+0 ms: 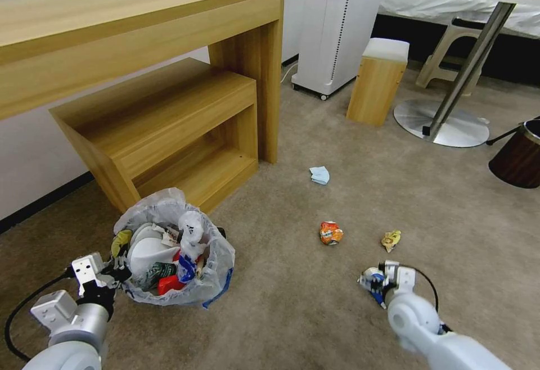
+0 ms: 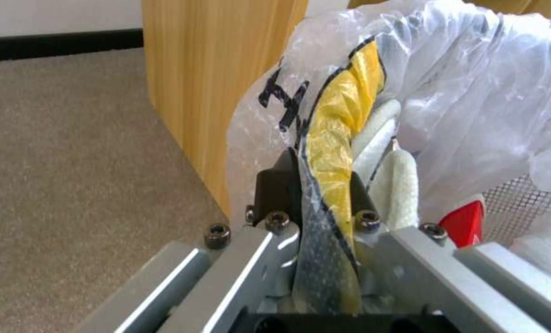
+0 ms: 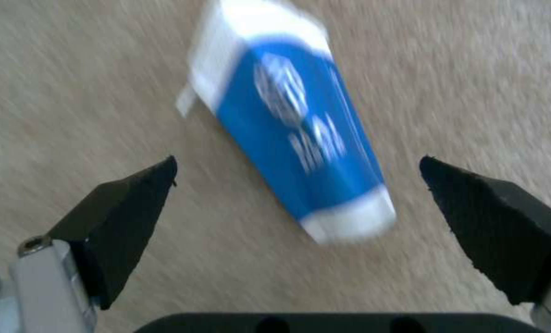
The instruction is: Pick up the trash bin and place the garbage on the floor into it.
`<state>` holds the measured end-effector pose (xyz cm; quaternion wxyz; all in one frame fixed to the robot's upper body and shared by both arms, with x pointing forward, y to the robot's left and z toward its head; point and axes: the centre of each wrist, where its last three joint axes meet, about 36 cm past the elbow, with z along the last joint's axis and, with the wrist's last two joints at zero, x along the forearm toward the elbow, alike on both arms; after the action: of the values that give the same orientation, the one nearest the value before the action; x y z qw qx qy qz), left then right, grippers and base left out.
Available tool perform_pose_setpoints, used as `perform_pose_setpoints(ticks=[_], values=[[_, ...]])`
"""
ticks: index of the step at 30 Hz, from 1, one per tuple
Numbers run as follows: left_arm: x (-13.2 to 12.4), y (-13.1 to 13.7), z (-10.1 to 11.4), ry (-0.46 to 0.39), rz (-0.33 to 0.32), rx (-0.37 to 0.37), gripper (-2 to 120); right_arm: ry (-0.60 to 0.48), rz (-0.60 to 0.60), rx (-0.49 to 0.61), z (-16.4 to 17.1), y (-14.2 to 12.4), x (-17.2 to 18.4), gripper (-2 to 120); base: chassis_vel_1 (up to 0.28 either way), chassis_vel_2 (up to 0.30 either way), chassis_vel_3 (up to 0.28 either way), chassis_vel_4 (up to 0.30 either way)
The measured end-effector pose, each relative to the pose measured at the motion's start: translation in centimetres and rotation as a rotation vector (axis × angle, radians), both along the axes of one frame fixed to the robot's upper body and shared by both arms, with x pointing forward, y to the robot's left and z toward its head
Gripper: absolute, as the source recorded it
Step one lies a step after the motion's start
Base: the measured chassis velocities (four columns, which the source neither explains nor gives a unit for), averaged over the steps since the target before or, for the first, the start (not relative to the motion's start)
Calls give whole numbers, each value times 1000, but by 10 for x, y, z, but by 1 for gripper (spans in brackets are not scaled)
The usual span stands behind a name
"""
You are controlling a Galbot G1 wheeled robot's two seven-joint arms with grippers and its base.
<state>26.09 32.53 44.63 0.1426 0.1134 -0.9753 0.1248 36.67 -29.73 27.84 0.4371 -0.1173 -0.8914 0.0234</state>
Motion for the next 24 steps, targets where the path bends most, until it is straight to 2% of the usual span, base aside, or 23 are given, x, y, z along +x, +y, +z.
perform_pose_setpoints(ticks=[3,7,17,24], values=[[1,0,-2,-3,5,-2,2,43,22,-60,-15,-1,-13,100,0,0,0,0],[1,1,-2,-5,5,-1,2,46,32,-102,-22,-6,-16,100,0,0,0,0],[2,0,-7,-4,7,-3,2,-69,99,-236,-27,-27,-2,100,0,0,0,0],[2,-1,-7,-10,7,-7,2,-84,119,-260,-36,-28,2,100,0,0,0,0]])
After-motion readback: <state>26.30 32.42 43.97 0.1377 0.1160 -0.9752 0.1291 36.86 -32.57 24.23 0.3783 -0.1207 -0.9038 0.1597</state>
